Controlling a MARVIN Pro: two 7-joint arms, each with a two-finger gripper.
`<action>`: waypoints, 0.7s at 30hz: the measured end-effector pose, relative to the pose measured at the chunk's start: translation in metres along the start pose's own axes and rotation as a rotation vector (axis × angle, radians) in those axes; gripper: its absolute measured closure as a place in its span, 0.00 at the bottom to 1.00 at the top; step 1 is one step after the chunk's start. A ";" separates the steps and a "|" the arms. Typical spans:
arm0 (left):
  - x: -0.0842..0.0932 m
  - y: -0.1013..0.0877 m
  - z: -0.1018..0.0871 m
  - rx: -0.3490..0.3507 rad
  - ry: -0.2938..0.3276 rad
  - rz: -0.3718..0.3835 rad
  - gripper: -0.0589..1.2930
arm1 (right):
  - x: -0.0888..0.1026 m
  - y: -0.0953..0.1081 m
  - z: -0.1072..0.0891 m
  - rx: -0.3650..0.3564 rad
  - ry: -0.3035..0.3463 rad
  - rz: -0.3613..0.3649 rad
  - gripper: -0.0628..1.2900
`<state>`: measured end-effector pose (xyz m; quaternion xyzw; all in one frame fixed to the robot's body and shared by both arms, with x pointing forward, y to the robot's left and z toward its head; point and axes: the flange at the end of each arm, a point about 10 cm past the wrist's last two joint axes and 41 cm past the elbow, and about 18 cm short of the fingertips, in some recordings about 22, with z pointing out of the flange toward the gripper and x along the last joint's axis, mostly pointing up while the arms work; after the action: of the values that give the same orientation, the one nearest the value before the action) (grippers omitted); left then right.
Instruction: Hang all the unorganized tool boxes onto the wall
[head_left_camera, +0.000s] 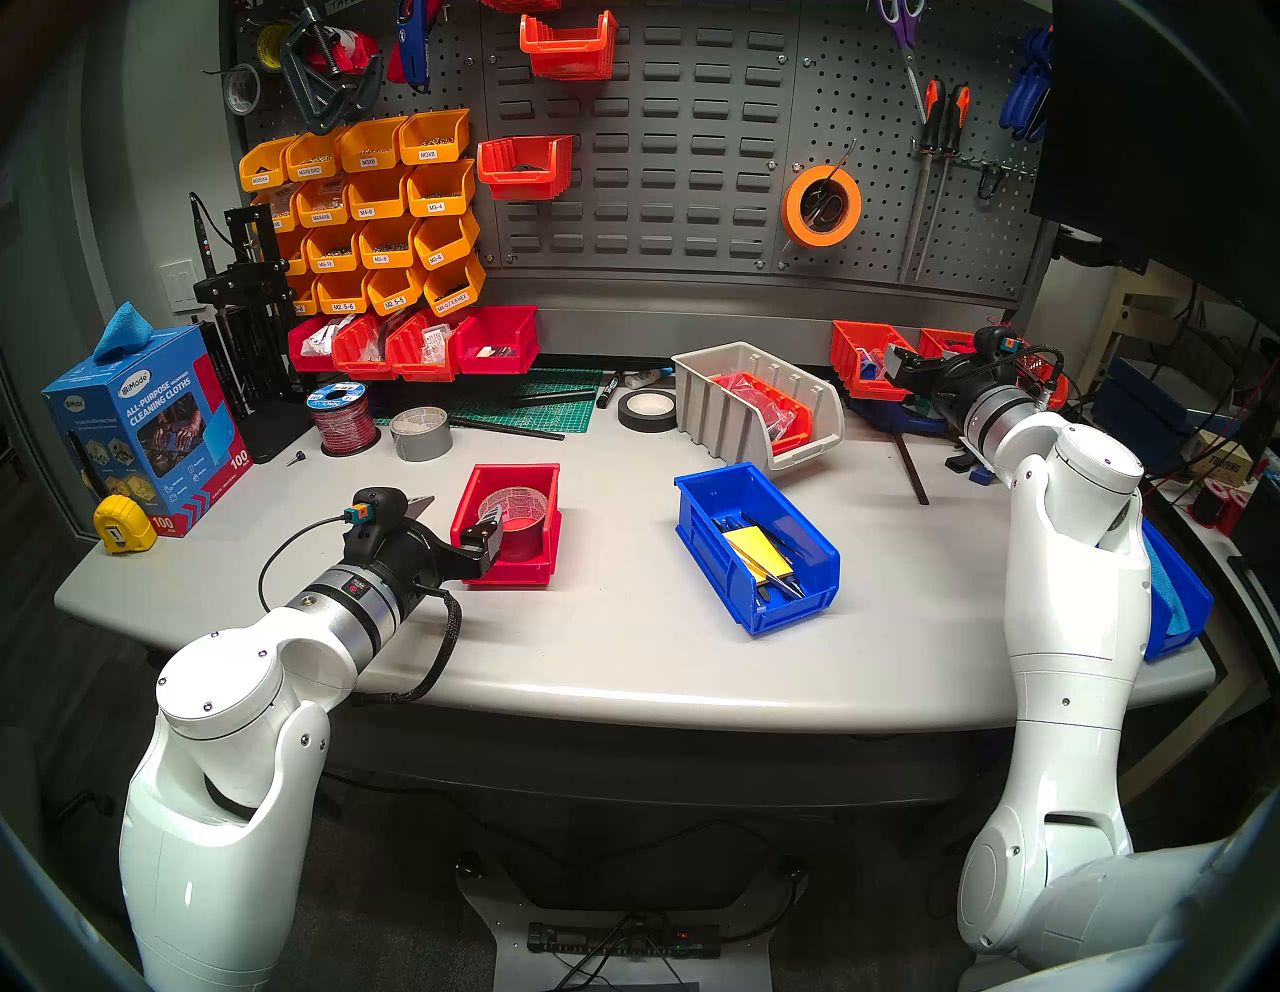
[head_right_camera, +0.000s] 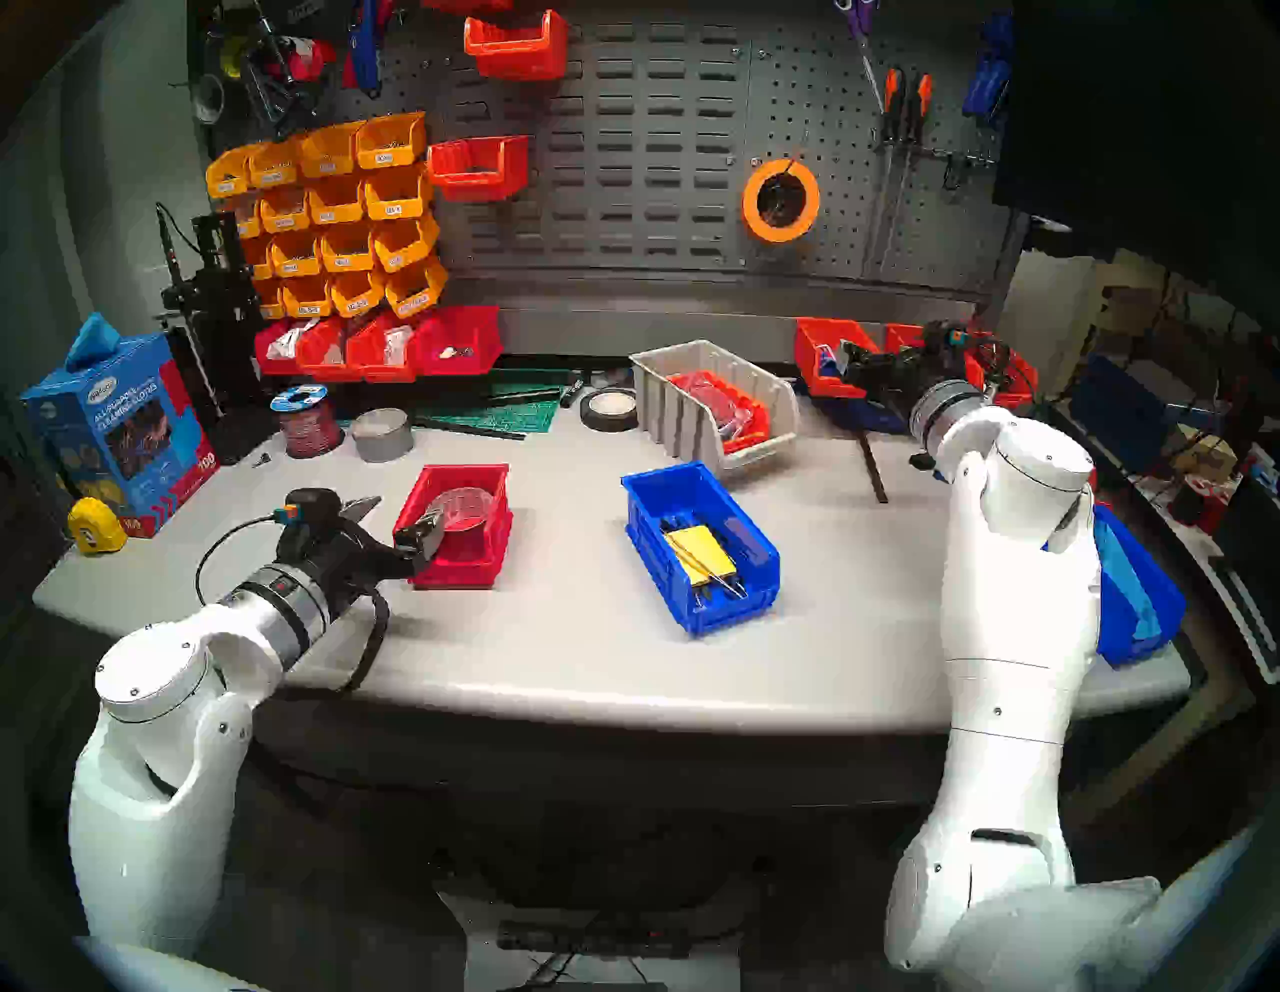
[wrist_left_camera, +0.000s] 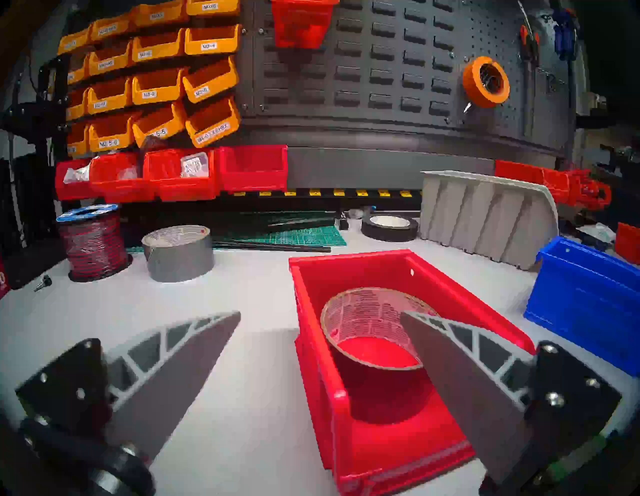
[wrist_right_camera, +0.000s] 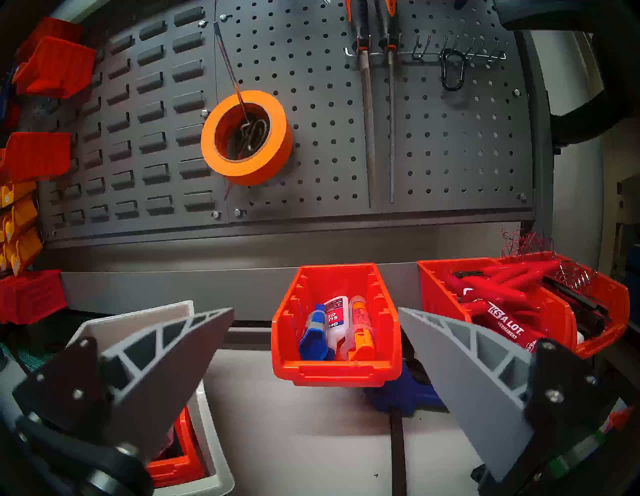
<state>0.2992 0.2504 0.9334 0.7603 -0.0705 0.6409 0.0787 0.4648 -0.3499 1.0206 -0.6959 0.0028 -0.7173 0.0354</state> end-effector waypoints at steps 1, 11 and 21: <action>-0.001 -0.001 -0.001 0.003 -0.001 -0.002 0.03 | 0.000 0.000 0.000 0.000 0.000 0.000 0.04; -0.002 -0.009 -0.014 0.027 -0.007 -0.013 0.03 | 0.000 0.000 0.000 0.000 0.000 0.000 0.04; -0.005 -0.009 -0.024 0.030 -0.024 -0.018 0.03 | 0.000 0.000 0.000 0.000 0.000 0.000 0.04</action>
<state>0.2773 0.2639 0.9318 0.7697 -0.0550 0.6320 0.0722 0.4648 -0.3499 1.0206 -0.6959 0.0028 -0.7173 0.0352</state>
